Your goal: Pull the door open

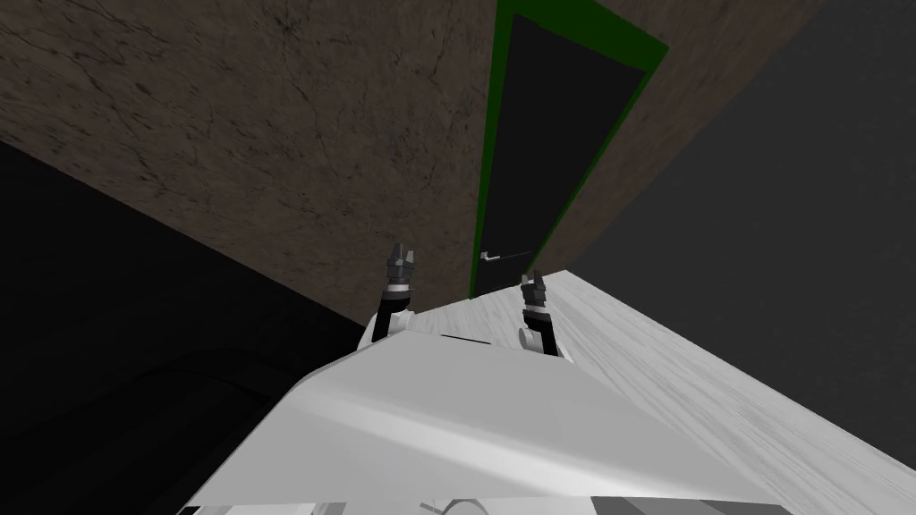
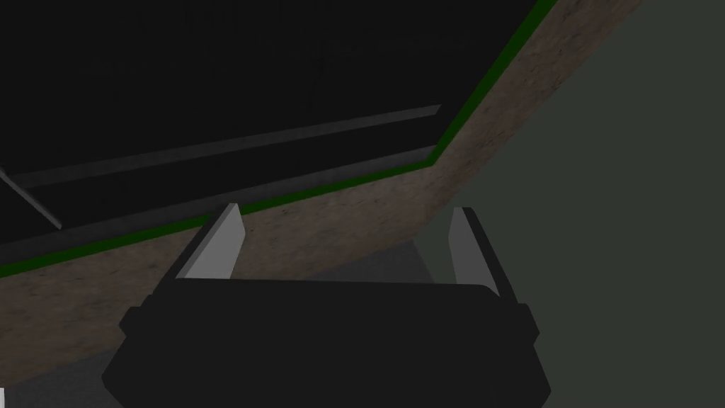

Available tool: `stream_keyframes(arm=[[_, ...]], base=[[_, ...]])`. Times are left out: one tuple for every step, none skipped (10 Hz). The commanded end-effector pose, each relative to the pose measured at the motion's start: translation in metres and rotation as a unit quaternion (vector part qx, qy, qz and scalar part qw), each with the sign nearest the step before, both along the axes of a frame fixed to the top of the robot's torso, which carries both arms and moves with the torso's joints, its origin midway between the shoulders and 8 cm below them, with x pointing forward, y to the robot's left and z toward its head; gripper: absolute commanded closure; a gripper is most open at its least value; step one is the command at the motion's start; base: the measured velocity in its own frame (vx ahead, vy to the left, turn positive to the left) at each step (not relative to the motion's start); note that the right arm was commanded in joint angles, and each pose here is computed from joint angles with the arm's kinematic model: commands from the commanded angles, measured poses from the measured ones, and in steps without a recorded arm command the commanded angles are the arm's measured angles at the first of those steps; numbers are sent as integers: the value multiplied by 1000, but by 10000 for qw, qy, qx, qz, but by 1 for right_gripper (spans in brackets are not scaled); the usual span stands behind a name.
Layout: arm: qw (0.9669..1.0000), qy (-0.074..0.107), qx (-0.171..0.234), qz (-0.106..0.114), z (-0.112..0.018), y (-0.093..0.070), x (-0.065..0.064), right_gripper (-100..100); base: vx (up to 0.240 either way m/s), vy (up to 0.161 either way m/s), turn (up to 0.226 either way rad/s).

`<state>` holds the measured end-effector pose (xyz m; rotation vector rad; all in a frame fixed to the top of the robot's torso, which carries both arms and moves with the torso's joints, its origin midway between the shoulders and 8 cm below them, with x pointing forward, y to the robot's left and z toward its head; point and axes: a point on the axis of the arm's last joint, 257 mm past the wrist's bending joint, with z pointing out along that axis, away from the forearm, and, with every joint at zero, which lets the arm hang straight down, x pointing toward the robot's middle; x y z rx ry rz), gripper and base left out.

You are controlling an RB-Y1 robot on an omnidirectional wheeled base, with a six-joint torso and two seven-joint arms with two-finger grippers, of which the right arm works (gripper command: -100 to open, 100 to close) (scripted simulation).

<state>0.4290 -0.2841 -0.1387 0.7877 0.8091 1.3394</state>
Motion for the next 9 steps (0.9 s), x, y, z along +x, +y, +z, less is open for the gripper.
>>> stream_keyframes(arm=[[9999, 111, 24, 16, -13, -2, 5, -100], [9998, 175, 29, 8, -19, -3, 5, -100], [9996, 260, 47, 23, -29, -4, 10, -100], [9995, 303, 50, 17, -33, -4, 10, -100], [9992, 396, 68, 28, -44, -6, 15, -100], [9990, 431, 70, 23, -47, -6, 15, -100], [9988, 480, 86, 40, -53, -7, 20, -100], [9984, 559, 91, 28, -60, -8, 20, -100], [9981, 604, 106, 43, -66, -9, 24, -100]], base=[[39, -56, 147], [28, -47, 65], [30, -50, 124], [31, -42, 79], [41, -47, 134], [32, -46, 73], [29, -55, 134], [25, -46, 70], [35, -51, 117]])
